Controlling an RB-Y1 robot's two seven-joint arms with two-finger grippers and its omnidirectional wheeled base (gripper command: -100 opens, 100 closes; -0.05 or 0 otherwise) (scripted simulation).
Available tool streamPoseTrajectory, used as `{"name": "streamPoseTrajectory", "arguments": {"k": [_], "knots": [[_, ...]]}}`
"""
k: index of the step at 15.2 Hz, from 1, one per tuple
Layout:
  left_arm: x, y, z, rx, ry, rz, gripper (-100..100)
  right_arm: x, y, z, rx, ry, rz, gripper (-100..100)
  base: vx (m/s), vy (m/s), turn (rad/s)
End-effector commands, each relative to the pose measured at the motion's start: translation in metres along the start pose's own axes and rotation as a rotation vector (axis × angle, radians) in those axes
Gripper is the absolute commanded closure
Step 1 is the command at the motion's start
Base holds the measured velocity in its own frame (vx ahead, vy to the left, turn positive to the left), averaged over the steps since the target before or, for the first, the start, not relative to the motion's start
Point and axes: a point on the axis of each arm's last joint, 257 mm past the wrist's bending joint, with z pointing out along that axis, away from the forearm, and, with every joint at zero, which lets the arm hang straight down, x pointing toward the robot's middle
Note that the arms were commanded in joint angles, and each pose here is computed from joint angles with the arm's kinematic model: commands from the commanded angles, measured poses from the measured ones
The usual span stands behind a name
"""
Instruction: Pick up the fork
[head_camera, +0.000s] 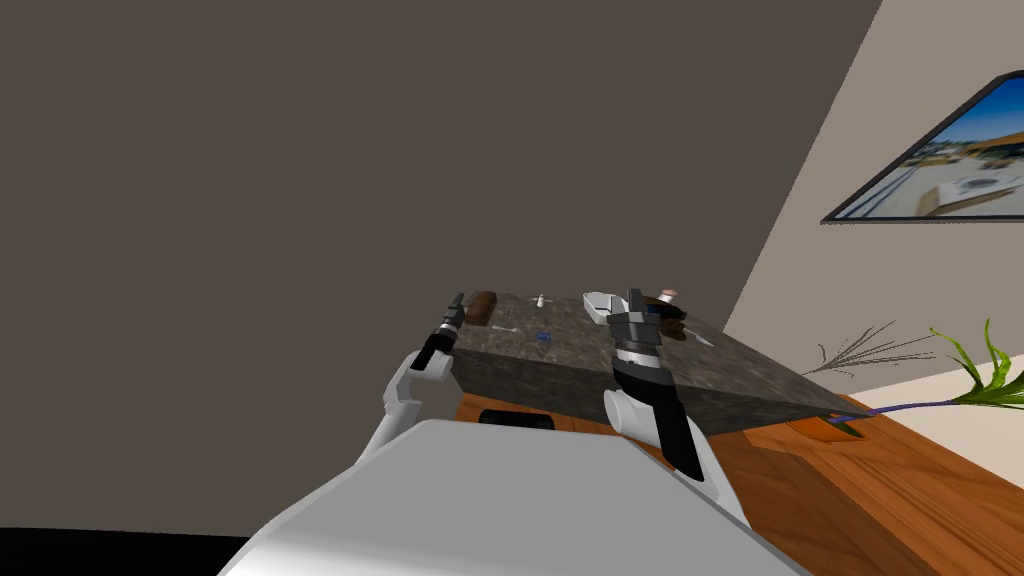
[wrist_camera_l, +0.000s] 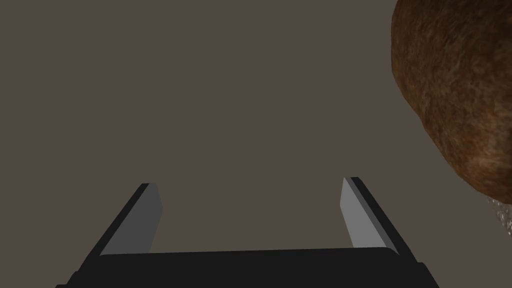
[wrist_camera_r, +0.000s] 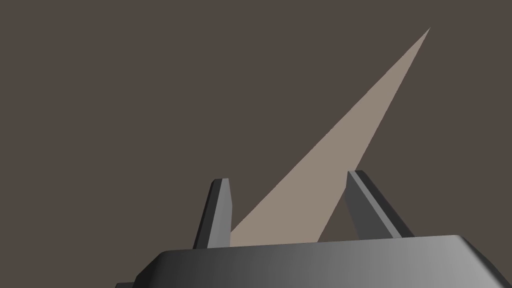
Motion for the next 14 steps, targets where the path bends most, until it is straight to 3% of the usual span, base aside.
{"name": "streamPoseTrajectory", "arguments": {"k": [1, 3, 4, 6, 7, 9, 10, 12, 13, 14], "knots": [[0.000, 0.015, 0.011, -0.050, 0.000, 0.012, -100, 0.000, 0.000, 0.000, 0.000, 0.000, 0.000, 0, -0.009, -0.049, 0.002], [-0.001, 0.021, 0.010, -0.074, -0.002, 0.012, -100, 0.000, 0.000, 0.000, 0.000, 0.000, 0.000, 0, -0.011, -0.051, 0.002], [-0.002, 0.031, 0.019, -0.107, -0.002, 0.022, -100, 0.000, 0.000, 0.000, 0.000, 0.000, 0.000, 0, -0.014, -0.049, 0.002], [-0.003, 0.038, 0.018, -0.133, -0.004, 0.022, -100, 0.000, 0.000, 0.000, 0.000, 0.000, 0.000, 0, -0.015, -0.047, 0.002], [-0.004, 0.045, 0.027, -0.159, -0.003, 0.030, -100, 0.000, 0.000, 0.000, 0.000, 0.000, 0.000, 0, -0.013, -0.048, 0.002], [-0.005, 0.054, 0.026, -0.193, -0.006, 0.031, -100, 0.000, 0.000, 0.000, 0.000, 0.000, 0.000, 0, -0.013, -0.052, 0.002], [-0.005, 0.061, 0.035, -0.218, -0.005, 0.038, -100, 0.000, 0.000, 0.000, 0.000, 0.000, 0.000, 0, -0.007, -0.052, 0.001], [-0.006, 0.070, 0.032, -0.255, -0.008, 0.038, -100, 0.000, 0.000, 0.000, 0.000, 0.000, 0.000, 0, -0.005, -0.046, 0.001], [-0.007, 0.076, 0.041, -0.279, -0.006, 0.045, -100, 0.000, 0.000, 0.000, 0.000, 0.000, 0.000, 0, -0.013, -0.050, 0.002], [-0.007, 0.082, 0.039, -0.302, -0.008, 0.045, -100, 0.000, 0.000, 0.000, 0.000, 0.000, 0.000, 0, -0.015, -0.058, 0.001]]}}
